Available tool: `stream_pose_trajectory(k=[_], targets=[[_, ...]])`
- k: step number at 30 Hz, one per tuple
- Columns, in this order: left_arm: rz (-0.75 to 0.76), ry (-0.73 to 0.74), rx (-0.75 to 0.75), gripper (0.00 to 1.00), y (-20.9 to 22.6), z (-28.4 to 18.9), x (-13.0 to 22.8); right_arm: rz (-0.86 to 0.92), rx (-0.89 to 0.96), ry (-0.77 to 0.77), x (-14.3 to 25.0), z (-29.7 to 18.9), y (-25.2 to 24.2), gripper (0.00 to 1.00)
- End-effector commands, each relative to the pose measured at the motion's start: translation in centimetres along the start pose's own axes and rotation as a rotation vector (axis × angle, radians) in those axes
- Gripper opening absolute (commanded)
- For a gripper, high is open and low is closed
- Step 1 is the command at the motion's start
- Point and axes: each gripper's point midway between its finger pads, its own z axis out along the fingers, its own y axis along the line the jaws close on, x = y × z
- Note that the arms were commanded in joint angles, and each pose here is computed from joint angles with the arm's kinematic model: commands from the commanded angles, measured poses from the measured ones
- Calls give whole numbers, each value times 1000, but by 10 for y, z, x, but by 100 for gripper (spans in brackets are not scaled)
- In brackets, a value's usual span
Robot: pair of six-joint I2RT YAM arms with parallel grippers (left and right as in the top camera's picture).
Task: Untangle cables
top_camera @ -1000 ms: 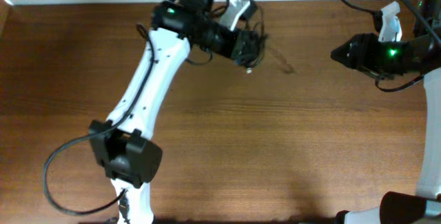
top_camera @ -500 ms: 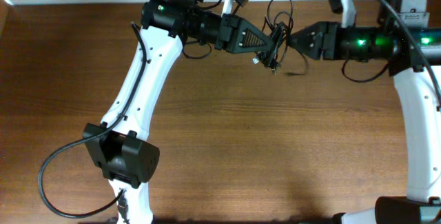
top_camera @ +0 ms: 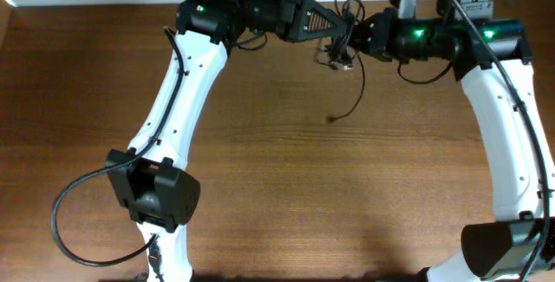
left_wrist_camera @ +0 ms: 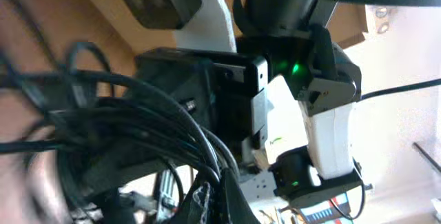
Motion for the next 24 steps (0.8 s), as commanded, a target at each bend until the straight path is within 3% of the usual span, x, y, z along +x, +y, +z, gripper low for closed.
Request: stream_pose_trajectory(k=[1, 3, 7, 10, 12, 17, 18, 19, 22, 24], targets=[[73, -10, 56, 0, -30, -36, -8, 156, 273, -78, -16, -32, -95, 4], [155, -39, 33, 0, -25, -49, -13, 101, 206, -50, -12, -48, -97, 4], [263, -85, -54, 0, -7, -54, -16, -52, -123, 13, 7, -67, -54, 4], [100, -132, -436, 0, 66, -69, -5, -41, -231, -12, 14, -92, -37, 4], [-13, -91, -754, 0, 114, -97, 20, -28, -150, -48, 12, -107, -50, 4], [-12, -10, -771, 0, 116, -84, 38, 100, 353, 52, 40, -117, -129, 4], [-15, 5, -764, 0, 115, -77, 41, 117, 440, 76, 46, -120, -140, 12], [-24, 37, -747, 0, 112, -64, 48, 114, 505, 109, 53, -120, -147, 37], [-19, 113, -689, 0, 101, -25, 64, 101, 503, 131, 56, -114, -142, 71], [11, 152, -615, 0, 87, 7, 71, 93, 399, 124, 54, -105, -125, 77]])
